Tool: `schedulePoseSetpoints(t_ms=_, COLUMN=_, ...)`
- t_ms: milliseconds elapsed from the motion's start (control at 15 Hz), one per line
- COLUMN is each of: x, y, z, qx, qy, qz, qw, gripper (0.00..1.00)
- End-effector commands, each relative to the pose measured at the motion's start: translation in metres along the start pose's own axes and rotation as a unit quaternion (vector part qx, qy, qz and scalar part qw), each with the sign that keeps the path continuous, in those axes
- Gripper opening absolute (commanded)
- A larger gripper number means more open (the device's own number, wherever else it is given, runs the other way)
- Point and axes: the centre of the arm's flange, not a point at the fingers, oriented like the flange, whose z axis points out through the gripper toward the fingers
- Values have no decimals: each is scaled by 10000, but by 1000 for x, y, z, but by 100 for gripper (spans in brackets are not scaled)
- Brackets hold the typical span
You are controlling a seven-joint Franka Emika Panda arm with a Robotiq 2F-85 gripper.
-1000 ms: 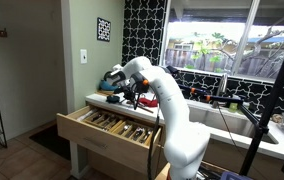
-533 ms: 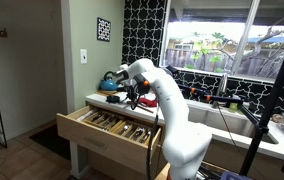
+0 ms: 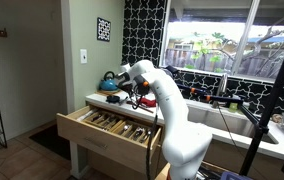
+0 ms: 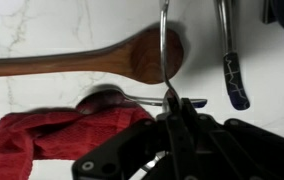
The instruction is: Pick up a silver tablespoon from the drawer and put it on the kitchen counter
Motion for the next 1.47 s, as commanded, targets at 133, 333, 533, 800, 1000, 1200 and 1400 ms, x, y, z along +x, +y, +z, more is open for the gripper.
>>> schedulePoseSetpoints(t_ms=133, x=-3, y=-6, z=35, qx=529, qy=-204, qz=-298, qw=9979, gripper=2)
schedulePoseSetpoints(t_ms=333, x=2, y=-9, z=39, qx=607, qy=-164, qz=-452, qw=9970, gripper=2)
schedulePoseSetpoints(t_ms=533, x=1, y=-14, z=41, qx=662, qy=-224, qz=-656, qw=9954, gripper=4)
schedulePoseSetpoints(t_ms=800, x=-4, y=-18, z=44, qx=656, qy=-281, qz=-849, qw=9938, gripper=38)
schedulePoseSetpoints(t_ms=1000, x=-6, y=-13, z=36, qx=686, qy=-213, qz=-903, qw=9933, gripper=59)
schedulePoseSetpoints(t_ms=1200, x=-10, y=-9, z=13, qx=731, qy=-211, qz=-902, qw=9930, gripper=81)
schedulePoseSetpoints(t_ms=1400, x=-18, y=-3, z=-19, qx=745, qy=-151, qz=-989, qw=9922, gripper=99)
